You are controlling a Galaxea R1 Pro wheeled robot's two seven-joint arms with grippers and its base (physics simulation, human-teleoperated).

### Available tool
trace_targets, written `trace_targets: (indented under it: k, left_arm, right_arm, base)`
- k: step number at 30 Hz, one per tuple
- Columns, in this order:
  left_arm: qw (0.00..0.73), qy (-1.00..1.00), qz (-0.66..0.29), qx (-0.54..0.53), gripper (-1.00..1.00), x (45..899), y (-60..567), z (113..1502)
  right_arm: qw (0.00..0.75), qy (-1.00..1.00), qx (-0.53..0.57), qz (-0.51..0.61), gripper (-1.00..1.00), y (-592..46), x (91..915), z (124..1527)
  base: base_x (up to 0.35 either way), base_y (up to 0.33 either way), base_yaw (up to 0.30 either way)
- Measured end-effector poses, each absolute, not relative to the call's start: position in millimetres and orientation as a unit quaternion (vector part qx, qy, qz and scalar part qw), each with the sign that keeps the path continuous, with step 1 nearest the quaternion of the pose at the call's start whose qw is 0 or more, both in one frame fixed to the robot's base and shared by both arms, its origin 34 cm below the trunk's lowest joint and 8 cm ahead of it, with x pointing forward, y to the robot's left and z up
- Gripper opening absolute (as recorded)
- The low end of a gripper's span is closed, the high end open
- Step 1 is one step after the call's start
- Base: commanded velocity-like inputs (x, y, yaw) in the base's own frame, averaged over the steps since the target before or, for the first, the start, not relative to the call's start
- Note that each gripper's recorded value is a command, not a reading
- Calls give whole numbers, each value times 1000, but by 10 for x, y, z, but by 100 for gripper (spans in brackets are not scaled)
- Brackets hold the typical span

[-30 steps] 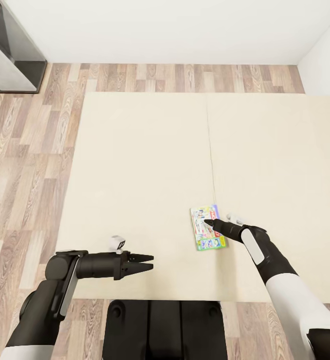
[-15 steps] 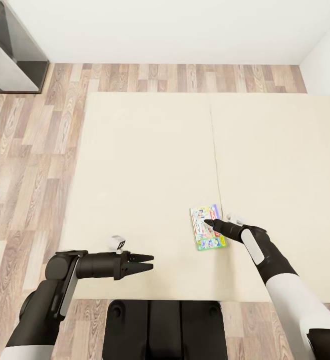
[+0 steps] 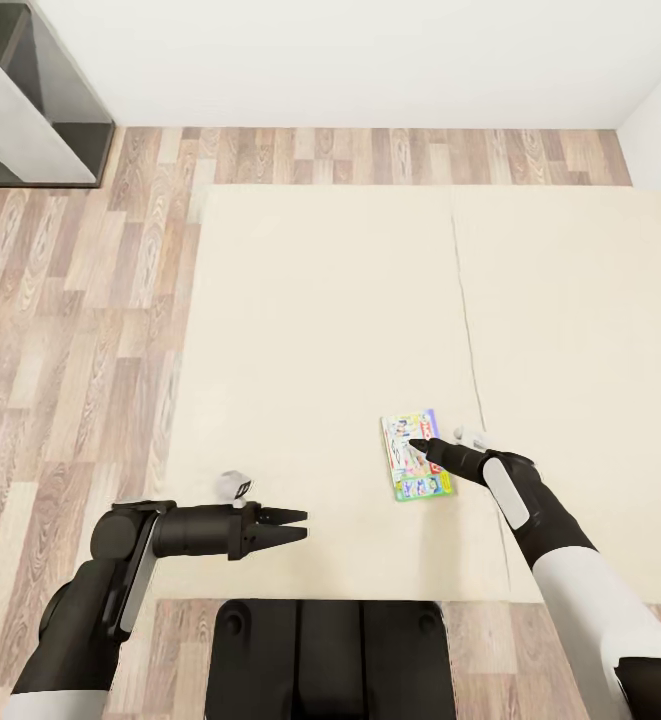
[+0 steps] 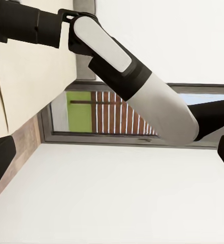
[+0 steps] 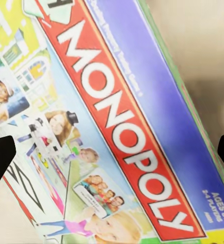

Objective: Put all the toys in the child's room - the three board games (two on the bed and one on the table), the two jigsaw puzzles on the table, and the tennis ball on the table - inside the toy box on the table in the child's room.

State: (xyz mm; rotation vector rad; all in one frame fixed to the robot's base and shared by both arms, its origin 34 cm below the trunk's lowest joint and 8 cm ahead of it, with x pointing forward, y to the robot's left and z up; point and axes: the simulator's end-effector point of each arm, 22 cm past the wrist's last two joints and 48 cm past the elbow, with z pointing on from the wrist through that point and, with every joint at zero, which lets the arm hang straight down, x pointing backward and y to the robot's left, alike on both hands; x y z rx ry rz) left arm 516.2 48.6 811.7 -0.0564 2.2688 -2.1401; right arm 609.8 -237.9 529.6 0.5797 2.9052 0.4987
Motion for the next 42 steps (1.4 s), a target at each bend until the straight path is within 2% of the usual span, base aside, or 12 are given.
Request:
trace_targets:
  k: [42]
  left_arm:
    - [11,727,-686,-18,100,5162,486,8117]
  right_arm:
    - [69,965,192,166,100,-2369,6097,5296]
  base:
    - [0,271,0]
